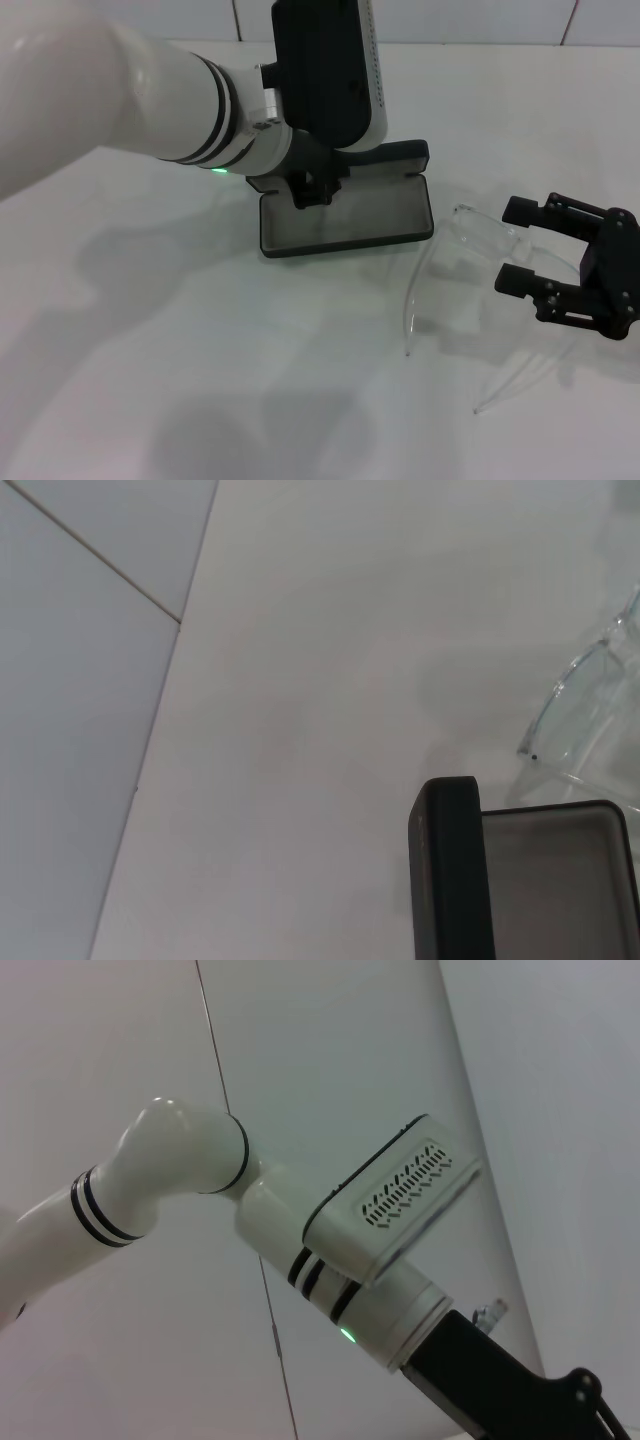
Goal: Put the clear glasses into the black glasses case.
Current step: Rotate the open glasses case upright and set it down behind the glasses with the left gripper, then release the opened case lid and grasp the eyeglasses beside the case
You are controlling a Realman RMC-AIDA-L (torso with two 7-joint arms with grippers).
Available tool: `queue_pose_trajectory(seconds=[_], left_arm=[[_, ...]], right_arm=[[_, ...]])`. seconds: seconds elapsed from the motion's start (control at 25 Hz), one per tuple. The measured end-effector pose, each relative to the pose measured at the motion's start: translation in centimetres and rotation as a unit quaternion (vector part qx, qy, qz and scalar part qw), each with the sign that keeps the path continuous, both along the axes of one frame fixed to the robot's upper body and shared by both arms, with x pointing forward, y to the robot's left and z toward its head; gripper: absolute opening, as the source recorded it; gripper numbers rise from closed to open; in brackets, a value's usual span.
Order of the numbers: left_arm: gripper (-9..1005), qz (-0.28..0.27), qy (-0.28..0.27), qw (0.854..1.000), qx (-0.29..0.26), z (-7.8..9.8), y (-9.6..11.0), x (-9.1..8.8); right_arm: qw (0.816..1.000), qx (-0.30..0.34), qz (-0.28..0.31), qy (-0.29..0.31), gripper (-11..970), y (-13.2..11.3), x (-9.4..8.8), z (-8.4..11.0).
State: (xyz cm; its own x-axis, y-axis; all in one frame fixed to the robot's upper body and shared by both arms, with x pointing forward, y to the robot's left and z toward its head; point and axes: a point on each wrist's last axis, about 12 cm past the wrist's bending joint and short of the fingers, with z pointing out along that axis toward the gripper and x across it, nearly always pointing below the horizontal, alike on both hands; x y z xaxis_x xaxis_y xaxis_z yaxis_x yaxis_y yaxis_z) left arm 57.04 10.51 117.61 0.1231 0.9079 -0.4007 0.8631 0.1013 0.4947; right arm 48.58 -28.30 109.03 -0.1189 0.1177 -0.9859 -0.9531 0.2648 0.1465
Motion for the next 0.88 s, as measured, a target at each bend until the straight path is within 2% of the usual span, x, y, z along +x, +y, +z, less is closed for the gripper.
queue_pose_trajectory(seconds=[0.36, 0.76, 0.88], left_arm=[[228, -0.007, 0.013, 1.000, 0.020, -0.89, -0.10, 0.15], [235, -0.006, 0.004, 1.000, 0.027, -0.97, 0.11, 0.14], [238, -0.005, -0.003, 1.000, 0.010, -0.30, 0.09, -0.07]], right_arm=[[1.000, 0.001, 0.000, 0.000, 735, 0.01, -0.01, 0.01], [1.000, 0.001, -0.001, -0.001, 733, -0.01, 0.00, 0.02], [1.000, 0.001, -0.001, 0.000, 732, -0.02, -0.01, 0.02]])
